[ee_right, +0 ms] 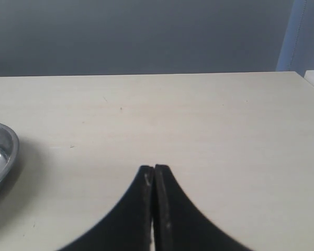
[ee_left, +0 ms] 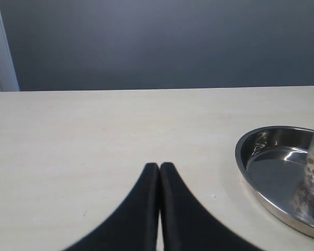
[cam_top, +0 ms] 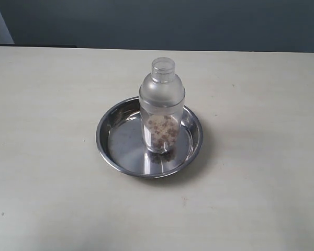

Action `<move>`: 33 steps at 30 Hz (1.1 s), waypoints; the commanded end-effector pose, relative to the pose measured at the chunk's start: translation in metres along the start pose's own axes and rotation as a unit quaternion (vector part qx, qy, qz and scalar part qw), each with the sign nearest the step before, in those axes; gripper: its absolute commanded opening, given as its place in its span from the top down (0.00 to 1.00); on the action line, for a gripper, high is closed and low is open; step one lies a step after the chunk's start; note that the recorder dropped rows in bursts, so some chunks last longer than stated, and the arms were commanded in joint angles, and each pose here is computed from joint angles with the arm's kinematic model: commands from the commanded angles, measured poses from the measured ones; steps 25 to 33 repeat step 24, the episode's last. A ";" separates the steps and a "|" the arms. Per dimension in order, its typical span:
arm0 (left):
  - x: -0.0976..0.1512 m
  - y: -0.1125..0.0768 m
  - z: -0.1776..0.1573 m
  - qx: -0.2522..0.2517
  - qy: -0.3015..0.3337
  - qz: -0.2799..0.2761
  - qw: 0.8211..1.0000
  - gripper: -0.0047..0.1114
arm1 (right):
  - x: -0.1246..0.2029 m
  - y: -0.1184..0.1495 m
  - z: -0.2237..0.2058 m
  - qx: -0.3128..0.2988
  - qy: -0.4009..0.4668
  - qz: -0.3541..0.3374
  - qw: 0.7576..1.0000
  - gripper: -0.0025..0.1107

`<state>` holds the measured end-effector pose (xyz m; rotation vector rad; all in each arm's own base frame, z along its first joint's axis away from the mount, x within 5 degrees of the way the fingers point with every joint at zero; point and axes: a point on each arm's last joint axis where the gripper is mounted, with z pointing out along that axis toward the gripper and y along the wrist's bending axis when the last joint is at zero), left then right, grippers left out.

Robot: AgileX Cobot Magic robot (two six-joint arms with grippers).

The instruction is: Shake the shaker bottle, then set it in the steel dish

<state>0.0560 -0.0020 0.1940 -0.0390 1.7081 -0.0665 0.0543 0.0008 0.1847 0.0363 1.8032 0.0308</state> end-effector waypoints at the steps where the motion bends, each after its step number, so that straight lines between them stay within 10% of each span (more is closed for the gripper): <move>1: 0.000 0.000 0.000 0.000 -0.008 -0.003 1.000 0.96 | -0.001 0.000 0.000 0.001 -0.007 -0.001 1.000 0.98; 33: 0.000 0.000 0.000 0.000 -0.008 -0.002 1.000 0.96 | -0.001 0.000 0.000 0.001 -0.007 -0.001 1.000 0.98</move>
